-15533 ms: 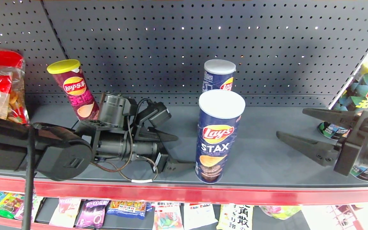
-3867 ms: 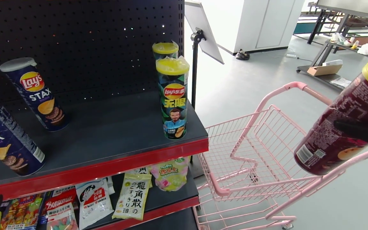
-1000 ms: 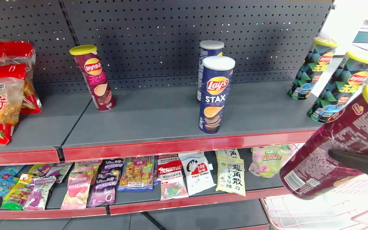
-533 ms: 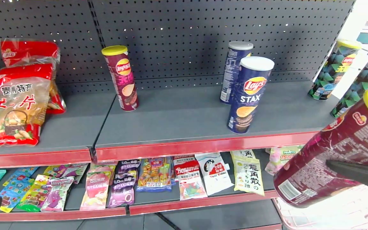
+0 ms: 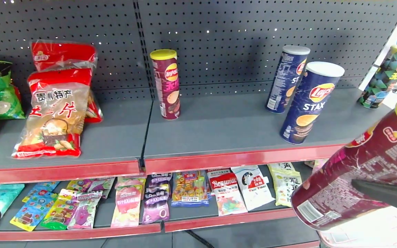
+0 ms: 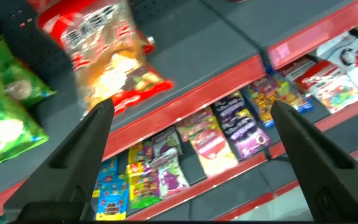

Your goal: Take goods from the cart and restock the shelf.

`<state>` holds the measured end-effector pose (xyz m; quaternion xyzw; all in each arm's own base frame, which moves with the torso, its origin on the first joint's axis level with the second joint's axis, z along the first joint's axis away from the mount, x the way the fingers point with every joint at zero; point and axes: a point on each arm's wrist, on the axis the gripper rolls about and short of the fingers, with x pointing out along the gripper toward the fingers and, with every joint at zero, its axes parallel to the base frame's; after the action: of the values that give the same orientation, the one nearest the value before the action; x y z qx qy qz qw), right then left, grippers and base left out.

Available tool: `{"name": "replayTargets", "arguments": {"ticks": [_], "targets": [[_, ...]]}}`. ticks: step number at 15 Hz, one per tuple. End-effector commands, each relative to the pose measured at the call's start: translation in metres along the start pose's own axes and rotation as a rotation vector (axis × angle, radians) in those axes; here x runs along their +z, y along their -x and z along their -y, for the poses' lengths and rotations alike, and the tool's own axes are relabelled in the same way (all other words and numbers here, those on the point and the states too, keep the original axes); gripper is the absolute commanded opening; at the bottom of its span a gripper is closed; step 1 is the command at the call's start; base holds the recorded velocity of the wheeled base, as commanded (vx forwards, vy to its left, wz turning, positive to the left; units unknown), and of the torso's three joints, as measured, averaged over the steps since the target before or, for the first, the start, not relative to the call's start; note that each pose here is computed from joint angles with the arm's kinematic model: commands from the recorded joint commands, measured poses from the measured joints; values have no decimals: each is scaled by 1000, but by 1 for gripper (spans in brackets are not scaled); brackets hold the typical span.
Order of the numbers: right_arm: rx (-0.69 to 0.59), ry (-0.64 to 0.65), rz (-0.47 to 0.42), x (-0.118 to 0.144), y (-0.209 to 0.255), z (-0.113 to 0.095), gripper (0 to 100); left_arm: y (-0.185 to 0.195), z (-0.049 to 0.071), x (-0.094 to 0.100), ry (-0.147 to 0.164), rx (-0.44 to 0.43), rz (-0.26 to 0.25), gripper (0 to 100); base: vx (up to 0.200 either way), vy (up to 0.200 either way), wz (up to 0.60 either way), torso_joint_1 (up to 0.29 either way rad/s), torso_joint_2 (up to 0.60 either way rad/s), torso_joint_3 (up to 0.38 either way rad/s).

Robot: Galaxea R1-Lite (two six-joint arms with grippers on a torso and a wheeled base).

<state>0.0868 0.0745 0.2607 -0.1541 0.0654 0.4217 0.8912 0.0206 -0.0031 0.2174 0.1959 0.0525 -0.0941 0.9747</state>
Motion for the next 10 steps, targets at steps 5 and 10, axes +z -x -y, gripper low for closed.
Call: {"name": "replayTargets", "arguments": {"ticks": [5, 10], "targets": [[12, 0, -10, -1, -3, -1, 0, 1, 0, 0, 1, 1, 2, 100, 0, 120, 0, 0, 0, 0], [40, 10, 1, 1, -3, -4, 0, 2, 0, -1, -18, 2, 5, 100, 40, 0, 0, 0, 0, -1]]}}
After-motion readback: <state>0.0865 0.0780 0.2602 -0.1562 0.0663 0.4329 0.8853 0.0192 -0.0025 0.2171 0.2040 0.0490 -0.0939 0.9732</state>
